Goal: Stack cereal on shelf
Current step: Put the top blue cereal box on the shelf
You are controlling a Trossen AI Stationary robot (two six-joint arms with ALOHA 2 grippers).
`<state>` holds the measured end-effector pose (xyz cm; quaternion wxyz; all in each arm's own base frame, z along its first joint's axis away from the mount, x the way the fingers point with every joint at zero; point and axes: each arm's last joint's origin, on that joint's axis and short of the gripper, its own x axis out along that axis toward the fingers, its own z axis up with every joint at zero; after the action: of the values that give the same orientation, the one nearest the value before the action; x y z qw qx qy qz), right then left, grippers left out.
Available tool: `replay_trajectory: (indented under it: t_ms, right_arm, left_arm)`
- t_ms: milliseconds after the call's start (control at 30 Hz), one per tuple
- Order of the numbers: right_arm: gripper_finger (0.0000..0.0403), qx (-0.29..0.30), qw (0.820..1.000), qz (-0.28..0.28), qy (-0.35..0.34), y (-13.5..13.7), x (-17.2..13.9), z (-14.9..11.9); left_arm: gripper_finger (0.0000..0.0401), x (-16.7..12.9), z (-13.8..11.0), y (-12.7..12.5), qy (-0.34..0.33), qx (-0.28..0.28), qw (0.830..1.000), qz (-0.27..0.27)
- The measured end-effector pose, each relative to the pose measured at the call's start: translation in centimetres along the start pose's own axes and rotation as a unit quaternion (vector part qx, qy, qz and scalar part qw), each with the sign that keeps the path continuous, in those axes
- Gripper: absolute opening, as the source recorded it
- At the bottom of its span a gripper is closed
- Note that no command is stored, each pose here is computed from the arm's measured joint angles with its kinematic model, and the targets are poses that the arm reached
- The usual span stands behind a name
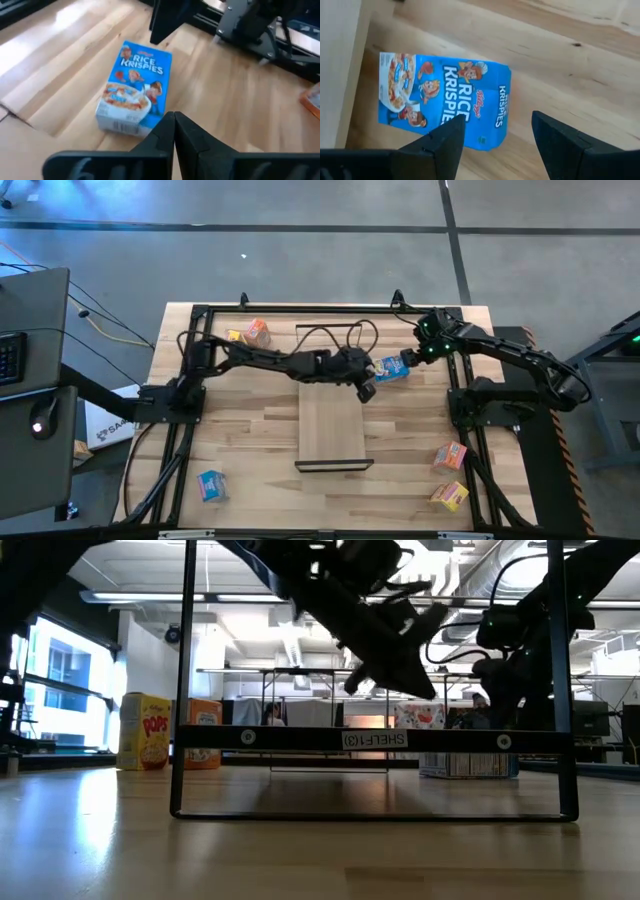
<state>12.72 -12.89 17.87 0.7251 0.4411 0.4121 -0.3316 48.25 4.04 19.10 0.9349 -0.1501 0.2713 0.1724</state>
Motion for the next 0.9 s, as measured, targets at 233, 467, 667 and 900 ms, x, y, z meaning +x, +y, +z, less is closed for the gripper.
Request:
replay_trajectory:
  t_ms: [233, 467, 667, 900]
  right_arm:
    - [0.022, 0.066, 0.996, -0.053, -0.029, -0.3, 0.0, 0.2]
    - [0.0167, 0.108, 0.989, -0.085, -0.05, -0.5, -0.1, 0.3]
    - [0.0095, 0.093, 0.988, -0.115, -0.049, -0.7, 0.7, 0.6]
    - [0.001, 0.057, 0.994, -0.093, 0.0, -0.8, 2.8, 1.0]
  left_arm:
    - [0.0, 3.6, -2.2, 1.2, 0.024, 0.013, 0.999, 0.026]
    - [0.0, 4.6, -3.0, 2.1, 0.045, -0.009, 0.999, 0.017]
    - [0.0, 4.6, -3.1, 2.5, 0.056, 0.011, 0.998, 0.02]
    - [0.0, 4.9, -3.4, 2.9, 0.073, 0.01, 0.997, 0.001]
